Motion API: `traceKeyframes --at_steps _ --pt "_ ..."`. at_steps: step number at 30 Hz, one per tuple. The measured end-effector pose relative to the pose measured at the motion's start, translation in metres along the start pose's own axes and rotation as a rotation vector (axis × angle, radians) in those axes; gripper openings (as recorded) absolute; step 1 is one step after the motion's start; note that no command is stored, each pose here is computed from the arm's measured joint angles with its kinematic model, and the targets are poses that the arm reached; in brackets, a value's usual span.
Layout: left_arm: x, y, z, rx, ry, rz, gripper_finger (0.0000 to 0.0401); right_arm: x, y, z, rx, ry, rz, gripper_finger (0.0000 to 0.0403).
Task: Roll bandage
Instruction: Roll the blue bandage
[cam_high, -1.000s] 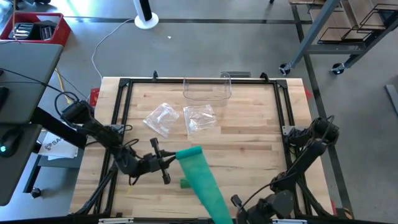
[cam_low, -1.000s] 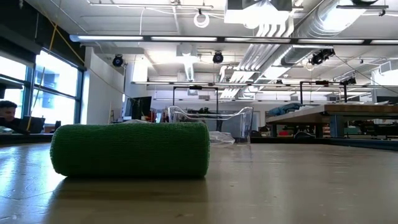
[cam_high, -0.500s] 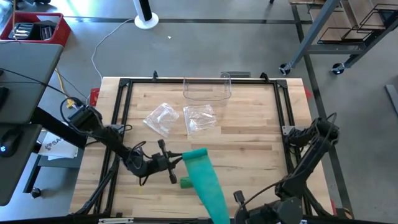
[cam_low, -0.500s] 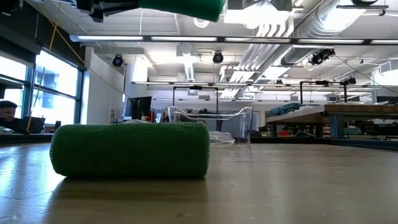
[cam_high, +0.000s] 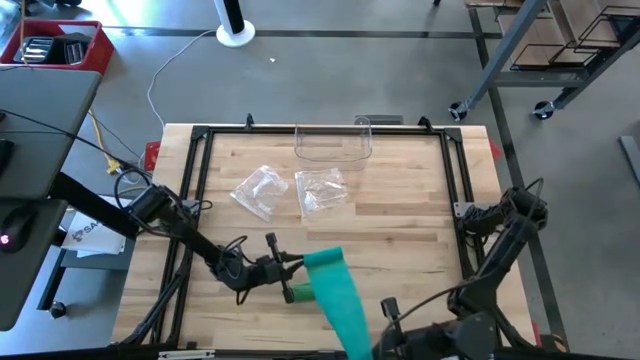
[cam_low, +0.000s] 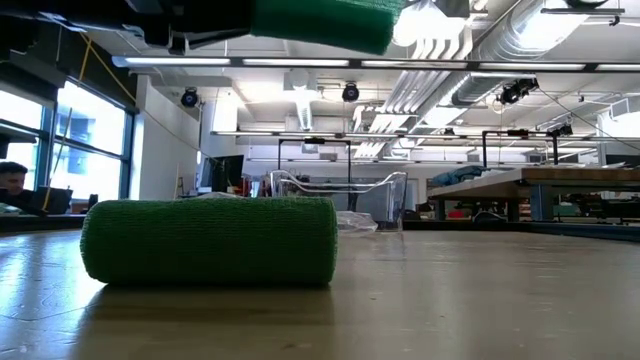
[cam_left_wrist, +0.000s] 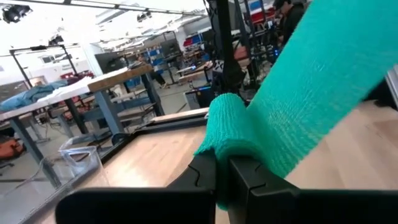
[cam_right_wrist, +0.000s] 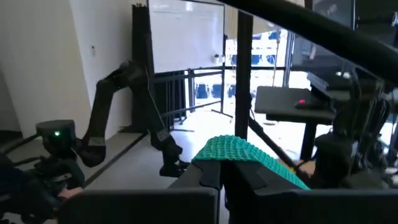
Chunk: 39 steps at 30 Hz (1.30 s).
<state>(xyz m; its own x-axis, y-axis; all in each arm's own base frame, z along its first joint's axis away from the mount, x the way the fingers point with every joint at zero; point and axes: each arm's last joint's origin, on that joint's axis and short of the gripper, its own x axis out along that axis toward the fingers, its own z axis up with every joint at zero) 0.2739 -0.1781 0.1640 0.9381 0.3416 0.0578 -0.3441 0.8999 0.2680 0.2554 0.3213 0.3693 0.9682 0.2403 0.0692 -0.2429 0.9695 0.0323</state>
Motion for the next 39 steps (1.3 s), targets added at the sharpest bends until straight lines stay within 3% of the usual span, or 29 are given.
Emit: traceKeyframes --at_steps 4,7,10,18,21,25,33,39 --pt "0.003 0.002 0.001 -0.046 -0.020 0.003 0.0000 -0.003 0.003 0.010 -0.029 -0.012 0.010 0.0000" --pt "0.003 0.006 0.011 -0.105 -0.104 -0.020 0.0000 -0.001 0.001 0.003 -0.024 0.038 0.011 0.0000" --pt "0.001 0.010 0.022 -0.153 -0.207 -0.038 0.0000 0.004 -0.006 -0.013 0.040 0.094 0.016 0.0000" --pt "0.006 0.007 0.049 -0.235 -0.314 -0.113 0.0000 0.005 -0.026 -0.073 0.223 0.207 -0.035 0.0000" --pt "0.008 0.007 0.056 -0.235 -0.314 -0.075 0.0000 0.000 -0.029 -0.096 0.322 0.234 -0.024 0.0000" --pt "0.016 0.012 0.056 -0.219 -0.275 0.021 0.0000 -0.009 -0.023 -0.115 0.440 0.233 0.080 0.0000" --pt "0.035 0.027 0.058 -0.406 -0.297 0.054 0.0000 -0.022 -0.016 -0.154 0.538 0.278 0.077 0.0000" --pt "0.043 0.038 0.055 -0.350 -0.251 0.167 0.0000 -0.025 0.002 -0.158 0.556 0.244 0.166 0.0000"
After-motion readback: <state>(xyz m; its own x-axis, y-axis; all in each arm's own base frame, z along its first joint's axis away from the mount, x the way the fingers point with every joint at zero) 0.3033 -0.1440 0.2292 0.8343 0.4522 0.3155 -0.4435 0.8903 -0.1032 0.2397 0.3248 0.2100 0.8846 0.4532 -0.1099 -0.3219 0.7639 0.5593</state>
